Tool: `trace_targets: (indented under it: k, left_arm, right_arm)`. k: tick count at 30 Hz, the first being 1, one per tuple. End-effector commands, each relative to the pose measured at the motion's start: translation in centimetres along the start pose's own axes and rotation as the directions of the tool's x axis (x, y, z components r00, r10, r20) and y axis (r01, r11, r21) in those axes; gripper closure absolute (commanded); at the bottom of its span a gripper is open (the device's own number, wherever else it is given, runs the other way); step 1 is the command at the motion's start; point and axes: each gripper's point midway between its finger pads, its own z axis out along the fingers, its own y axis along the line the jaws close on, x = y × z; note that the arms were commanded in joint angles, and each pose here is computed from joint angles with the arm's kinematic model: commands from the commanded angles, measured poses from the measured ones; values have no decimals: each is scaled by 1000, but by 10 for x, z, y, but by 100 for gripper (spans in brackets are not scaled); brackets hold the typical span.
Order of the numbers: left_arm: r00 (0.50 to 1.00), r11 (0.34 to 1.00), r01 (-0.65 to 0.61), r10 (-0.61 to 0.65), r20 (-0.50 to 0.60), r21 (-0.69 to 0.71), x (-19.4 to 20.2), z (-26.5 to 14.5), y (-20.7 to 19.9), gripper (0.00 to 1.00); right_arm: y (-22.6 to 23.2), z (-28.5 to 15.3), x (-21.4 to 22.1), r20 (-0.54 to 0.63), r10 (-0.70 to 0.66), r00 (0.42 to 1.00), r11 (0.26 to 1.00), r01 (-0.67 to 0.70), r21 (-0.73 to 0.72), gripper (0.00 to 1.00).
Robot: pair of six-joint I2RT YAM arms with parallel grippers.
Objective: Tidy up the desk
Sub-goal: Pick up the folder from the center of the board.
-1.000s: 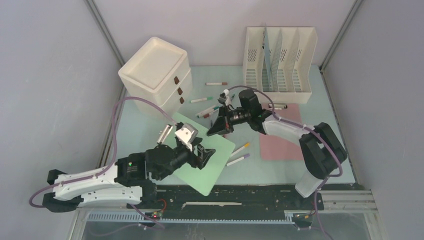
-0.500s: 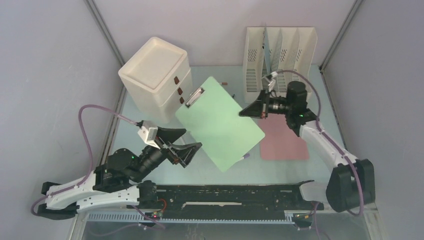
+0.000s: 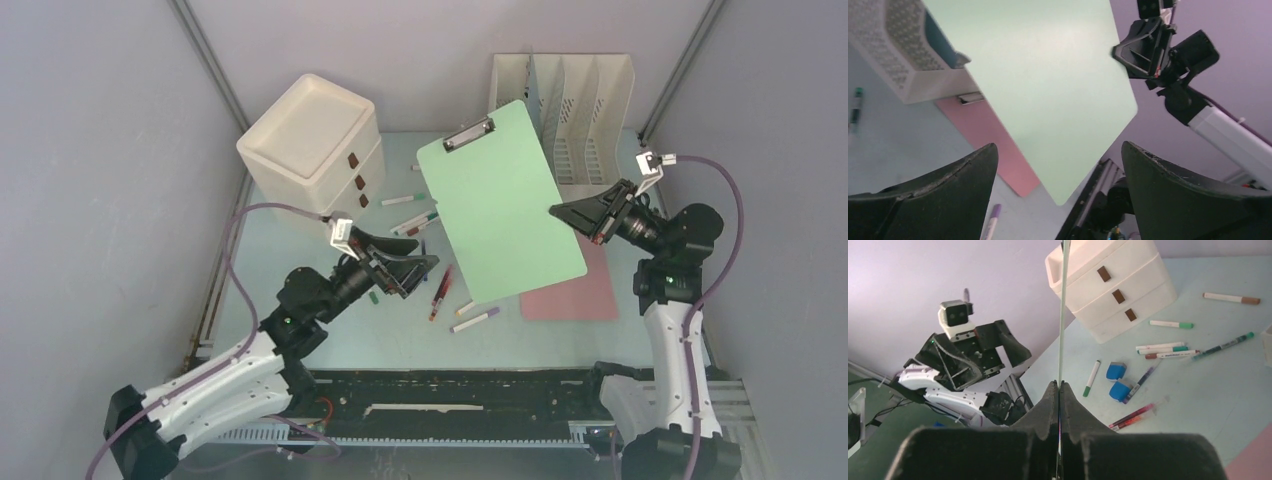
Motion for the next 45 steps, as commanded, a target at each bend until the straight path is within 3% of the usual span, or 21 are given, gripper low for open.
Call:
trace_targets:
  k: [1, 15, 23, 30, 32, 35, 38, 42, 45]
  left_arm:
    - [985, 962, 70, -109, 136, 265, -43, 9, -57, 1]
    - [933, 952, 294, -306, 187, 91, -14, 28, 19, 0]
    - [912, 919, 338, -373, 169, 203, -7, 36, 9, 4]
    - [901, 896, 362, -407, 148, 258, -1, 42, 9, 26]
    - [904, 897, 357, -402, 147, 261, -2, 43, 8, 36]
    - [914, 899, 333, -382, 139, 283, -4, 42, 2, 61]
    - [928, 904, 297, -349, 130, 309, -6, 39, -5, 96]
    - [950, 915, 234, -287, 121, 329, -6, 29, -8, 100]
    - [969, 920, 200, -237, 70, 336, -4, 22, -6, 100]
  right_arm:
    - [16, -5, -2, 17, -71, 997, 996, 72, -48, 100]
    - [30, 1, 8, -28, -52, 998, 992, 49, -117, 100]
    - [33, 8, 17, -61, -42, 997, 989, 33, -147, 100]
    - [34, 11, 21, -72, -48, 996, 987, 37, -157, 100]
    - [33, 11, 21, -73, -48, 996, 987, 36, -155, 100]
    - [31, 13, 23, -76, -50, 996, 988, 38, -151, 100]
    - [28, 14, 25, -76, -70, 995, 988, 59, -145, 100]
    - [26, 13, 37, -102, -200, 974, 966, 179, -186, 97]
    - [28, 14, 47, -140, -286, 948, 939, 248, -239, 69]
